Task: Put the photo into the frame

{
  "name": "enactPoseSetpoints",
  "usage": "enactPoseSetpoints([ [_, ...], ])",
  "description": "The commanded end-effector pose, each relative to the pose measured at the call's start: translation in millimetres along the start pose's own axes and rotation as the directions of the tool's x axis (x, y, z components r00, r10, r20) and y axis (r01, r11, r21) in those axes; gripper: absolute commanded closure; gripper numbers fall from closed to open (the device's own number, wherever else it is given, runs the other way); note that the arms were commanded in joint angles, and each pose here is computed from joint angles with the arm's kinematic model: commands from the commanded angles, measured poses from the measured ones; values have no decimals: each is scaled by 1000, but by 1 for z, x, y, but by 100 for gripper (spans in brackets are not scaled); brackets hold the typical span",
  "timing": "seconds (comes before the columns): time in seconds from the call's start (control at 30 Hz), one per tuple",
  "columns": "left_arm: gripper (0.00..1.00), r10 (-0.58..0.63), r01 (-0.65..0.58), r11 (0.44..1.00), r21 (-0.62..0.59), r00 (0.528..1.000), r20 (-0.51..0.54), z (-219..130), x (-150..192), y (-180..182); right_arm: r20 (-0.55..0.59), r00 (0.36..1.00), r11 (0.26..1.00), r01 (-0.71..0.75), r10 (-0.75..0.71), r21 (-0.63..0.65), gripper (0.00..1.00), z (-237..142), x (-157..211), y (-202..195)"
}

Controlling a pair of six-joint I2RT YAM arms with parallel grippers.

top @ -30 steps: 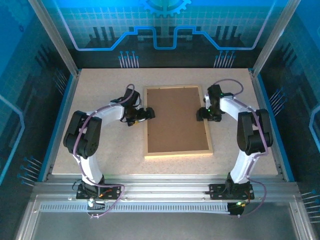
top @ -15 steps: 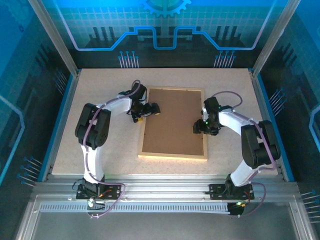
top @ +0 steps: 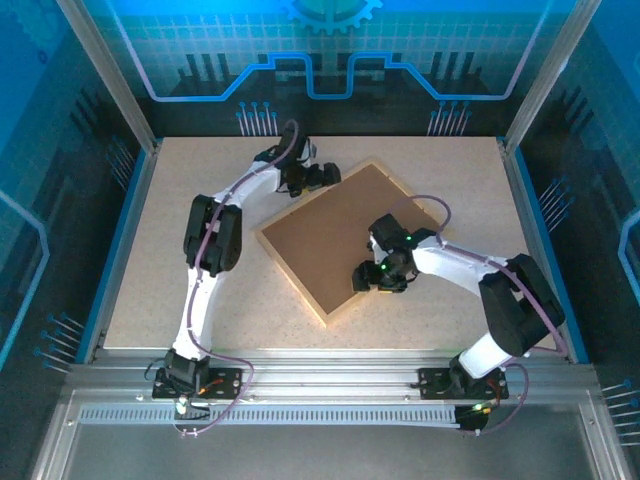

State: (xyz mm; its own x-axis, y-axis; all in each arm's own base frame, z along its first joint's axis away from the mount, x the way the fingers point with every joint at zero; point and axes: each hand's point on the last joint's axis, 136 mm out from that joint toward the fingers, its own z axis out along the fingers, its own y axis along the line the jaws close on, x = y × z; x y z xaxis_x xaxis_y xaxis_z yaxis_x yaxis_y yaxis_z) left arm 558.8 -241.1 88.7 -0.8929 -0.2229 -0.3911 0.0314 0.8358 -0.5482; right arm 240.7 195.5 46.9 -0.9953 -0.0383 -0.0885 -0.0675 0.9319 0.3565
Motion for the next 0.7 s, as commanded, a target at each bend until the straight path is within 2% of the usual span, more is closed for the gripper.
enactPoseSetpoints([
  [0.0, 1, 3, -4, 1000, 3, 997, 77, -49, -42, 11, 162, 987, 1000, -11, 14, -22, 25, -36, -41, -9],
  [0.1, 1, 2, 3, 999, -40, 992, 122, -80, -53, 26, 249, 968, 999, -30, 36, -27, 21, -60, -69, -27],
  [0.2, 1, 11, 2, 996, -94, 990, 137, -102, -42, 36, 333, 942, 999, -37, 29, 18, 18, -82, -105, -48],
  [0.3, 1, -28, 43, 994, -100, 989, 147, -116, -14, 44, 384, 923, 996, -57, 29, 62, 13, -93, -145, -71],
  [0.5, 1, -132, 146, 986, -79, 978, 160, -140, 60, 64, 449, 891, 985, -126, 61, 117, 14, -98, -219, -129],
  [0.67, 1, -199, 210, 973, -92, 973, 119, -138, 126, 73, 429, 900, 982, -142, 74, 128, 14, -82, -249, -164],
])
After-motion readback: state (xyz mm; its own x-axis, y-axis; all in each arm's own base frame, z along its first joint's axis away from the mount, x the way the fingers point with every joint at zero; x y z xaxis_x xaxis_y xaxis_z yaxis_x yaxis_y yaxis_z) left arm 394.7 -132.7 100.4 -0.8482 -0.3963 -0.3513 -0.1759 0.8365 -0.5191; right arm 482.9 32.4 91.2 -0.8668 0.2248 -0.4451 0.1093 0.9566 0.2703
